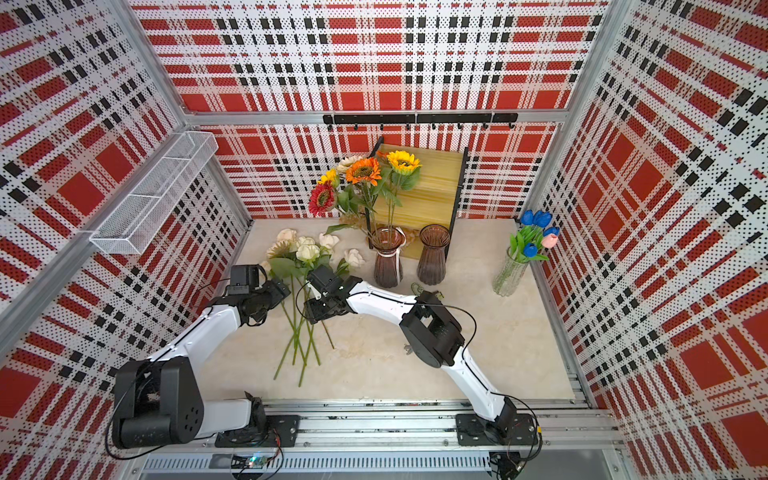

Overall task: Arrange the flowers in different vases according to their variety
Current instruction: Pick up the flower at the center of the board.

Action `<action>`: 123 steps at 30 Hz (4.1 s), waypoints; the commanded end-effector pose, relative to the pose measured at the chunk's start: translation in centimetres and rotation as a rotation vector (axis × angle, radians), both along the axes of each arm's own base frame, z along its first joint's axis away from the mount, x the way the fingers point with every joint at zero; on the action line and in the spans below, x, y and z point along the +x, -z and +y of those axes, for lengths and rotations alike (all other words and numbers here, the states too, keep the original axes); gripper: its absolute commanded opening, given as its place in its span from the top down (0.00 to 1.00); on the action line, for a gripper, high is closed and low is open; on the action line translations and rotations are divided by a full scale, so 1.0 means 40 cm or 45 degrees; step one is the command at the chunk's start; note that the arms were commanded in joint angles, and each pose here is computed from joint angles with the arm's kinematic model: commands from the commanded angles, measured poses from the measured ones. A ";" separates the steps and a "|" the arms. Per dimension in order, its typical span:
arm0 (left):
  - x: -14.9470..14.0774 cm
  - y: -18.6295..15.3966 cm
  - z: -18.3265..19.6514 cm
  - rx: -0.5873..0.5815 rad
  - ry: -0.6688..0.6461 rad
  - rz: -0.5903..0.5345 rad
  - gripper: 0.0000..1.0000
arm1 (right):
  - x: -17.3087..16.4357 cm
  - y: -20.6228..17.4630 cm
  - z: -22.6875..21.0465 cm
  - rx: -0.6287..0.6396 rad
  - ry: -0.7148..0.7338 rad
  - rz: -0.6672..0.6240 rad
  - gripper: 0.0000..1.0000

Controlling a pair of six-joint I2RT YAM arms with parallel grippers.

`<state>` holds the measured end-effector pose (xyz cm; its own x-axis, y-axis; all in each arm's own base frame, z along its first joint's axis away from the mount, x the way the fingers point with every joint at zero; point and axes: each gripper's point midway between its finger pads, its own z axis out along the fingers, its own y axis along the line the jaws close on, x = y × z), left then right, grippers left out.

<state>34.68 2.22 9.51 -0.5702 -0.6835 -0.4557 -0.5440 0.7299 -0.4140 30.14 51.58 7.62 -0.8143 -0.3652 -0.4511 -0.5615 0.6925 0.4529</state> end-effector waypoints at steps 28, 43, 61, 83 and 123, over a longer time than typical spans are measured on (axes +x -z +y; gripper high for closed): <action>0.008 0.023 -0.013 -0.059 0.048 -0.012 0.17 | 0.069 0.122 -0.004 -0.105 0.055 0.057 0.67; 0.001 0.026 -0.010 -0.064 0.052 -0.011 0.17 | 0.078 0.055 0.005 -0.054 0.052 0.011 1.00; 0.004 0.047 -0.018 -0.125 0.084 -0.023 0.27 | -0.013 -0.452 -0.015 0.192 -0.101 -0.410 1.00; 0.133 0.111 -0.079 -0.068 0.203 0.075 0.55 | -0.054 -0.866 -0.176 0.402 0.098 -0.811 1.00; 0.154 0.215 -0.111 0.175 0.293 0.302 0.90 | 0.083 -1.009 -0.660 0.227 0.799 -1.460 1.00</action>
<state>41.42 -1.77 2.02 -0.7794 -0.4765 -0.4068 -0.4288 0.8791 -0.2082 33.38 27.26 45.37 -0.0637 -0.0008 -0.9980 -0.3551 0.9346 0.0219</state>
